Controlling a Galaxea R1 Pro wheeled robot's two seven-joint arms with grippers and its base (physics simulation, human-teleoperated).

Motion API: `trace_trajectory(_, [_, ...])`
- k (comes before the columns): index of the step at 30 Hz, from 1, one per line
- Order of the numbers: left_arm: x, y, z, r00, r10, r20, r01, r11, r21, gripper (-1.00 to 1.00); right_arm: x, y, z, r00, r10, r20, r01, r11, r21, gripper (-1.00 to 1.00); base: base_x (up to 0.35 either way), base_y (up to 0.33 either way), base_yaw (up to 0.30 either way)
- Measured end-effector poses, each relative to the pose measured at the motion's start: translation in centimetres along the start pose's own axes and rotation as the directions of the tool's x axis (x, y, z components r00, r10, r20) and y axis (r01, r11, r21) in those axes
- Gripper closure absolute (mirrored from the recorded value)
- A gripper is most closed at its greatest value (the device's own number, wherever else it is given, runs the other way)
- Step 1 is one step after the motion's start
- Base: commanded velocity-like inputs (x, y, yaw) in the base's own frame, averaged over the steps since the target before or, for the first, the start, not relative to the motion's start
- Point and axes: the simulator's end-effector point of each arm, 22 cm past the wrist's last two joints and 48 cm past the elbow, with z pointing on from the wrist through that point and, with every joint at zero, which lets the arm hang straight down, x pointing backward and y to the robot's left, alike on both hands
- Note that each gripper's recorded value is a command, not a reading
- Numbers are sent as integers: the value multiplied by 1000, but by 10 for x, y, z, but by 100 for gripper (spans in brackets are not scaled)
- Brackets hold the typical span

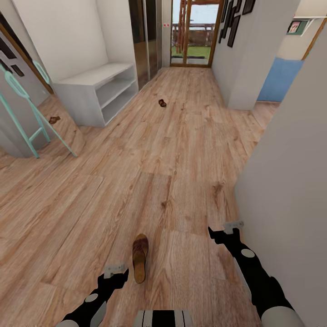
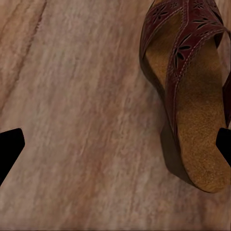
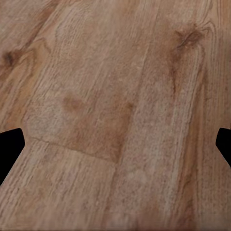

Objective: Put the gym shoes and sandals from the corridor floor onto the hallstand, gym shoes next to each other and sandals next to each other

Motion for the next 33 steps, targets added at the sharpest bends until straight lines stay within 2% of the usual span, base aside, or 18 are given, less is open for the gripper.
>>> trace_trajectory(14, [3,0,1,1000,1,-3,-1,1000,0,-100,-7,-1,1,1000,-2,15,2,1000,3,-100,0,0,-51])
trace_trajectory(21, [3,1,1,1000,2,-3,-2,1000,-1,-100,-7,-1,1,1000,-2,14,2,1000,3,-100,0,0,-225])
trace_trajectory(28, [3,0,1,1000,0,-3,0,1000,-1,-100,2,-1,1,1000,4,-26,-4,1000,3,-100,0,0,-265])
trace_trajectory(33, [3,1,1,1000,0,-4,0,1000,-1,-100,0,-1,0,1000,5,-31,-5,1000,3,-100,0,0,-119])
